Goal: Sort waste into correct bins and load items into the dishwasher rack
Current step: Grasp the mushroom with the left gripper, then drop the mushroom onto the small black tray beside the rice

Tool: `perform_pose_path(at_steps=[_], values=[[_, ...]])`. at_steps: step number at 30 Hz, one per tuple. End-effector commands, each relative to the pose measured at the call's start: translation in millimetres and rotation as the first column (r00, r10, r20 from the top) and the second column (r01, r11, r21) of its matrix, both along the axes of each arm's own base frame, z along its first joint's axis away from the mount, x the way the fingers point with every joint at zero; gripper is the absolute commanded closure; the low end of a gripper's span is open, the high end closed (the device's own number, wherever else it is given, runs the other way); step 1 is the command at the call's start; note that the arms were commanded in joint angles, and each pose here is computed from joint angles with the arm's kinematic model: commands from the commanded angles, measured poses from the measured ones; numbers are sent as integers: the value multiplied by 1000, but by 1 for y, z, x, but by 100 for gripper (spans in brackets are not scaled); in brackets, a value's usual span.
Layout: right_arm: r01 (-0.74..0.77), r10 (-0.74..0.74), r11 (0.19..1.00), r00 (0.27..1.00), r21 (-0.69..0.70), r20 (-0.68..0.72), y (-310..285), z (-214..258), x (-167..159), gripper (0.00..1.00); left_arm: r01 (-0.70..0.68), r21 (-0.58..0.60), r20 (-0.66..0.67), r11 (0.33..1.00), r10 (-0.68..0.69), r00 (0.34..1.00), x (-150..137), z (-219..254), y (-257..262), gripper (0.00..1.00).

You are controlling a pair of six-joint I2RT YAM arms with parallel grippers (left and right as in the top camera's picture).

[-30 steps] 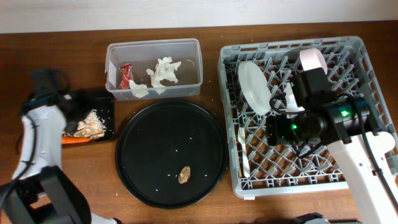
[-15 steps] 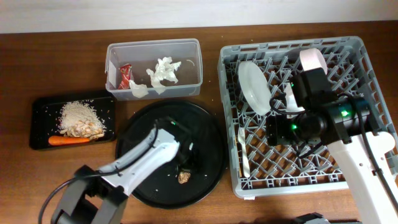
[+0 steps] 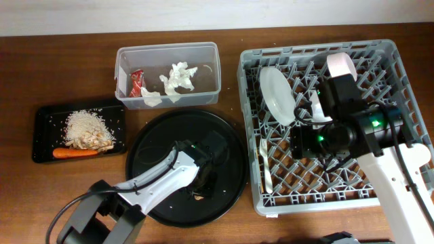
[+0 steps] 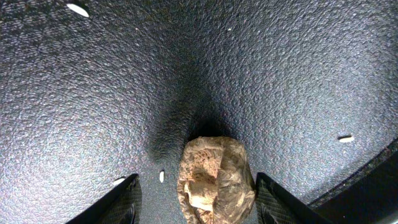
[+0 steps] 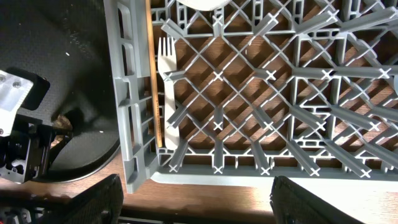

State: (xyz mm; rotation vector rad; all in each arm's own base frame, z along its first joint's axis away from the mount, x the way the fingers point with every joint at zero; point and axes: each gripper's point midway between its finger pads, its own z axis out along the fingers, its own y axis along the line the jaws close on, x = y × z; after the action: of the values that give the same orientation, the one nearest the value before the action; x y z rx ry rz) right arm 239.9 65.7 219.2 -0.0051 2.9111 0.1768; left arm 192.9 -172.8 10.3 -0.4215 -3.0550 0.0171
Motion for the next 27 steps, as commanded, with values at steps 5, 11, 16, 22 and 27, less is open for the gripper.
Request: perform_pose_path(at_steps=[5,11,16,22,27], values=[[-1,1,1000,1000,0,4,-2,4,-3,20,18,18,-5,1000,-18,1000,-1,-6,3,60],[-1,1,1000,1000,-4,5,-3,4,-3,20,17,23,-12,1000,-16,1000,-2,-7,4,99],[-3,3,1000,1000,-4,5,-3,4,-3,20,-93,88,48,992,89,995,47,55,24,100],[-3,3,1000,1000,-4,4,-3,4,-3,20,-491,-17,195,871,484,853,139,104,129,100],[-3,3,1000,1000,-4,5,-3,4,-3,20,-795,-101,277,598,785,555,159,109,266,100]])
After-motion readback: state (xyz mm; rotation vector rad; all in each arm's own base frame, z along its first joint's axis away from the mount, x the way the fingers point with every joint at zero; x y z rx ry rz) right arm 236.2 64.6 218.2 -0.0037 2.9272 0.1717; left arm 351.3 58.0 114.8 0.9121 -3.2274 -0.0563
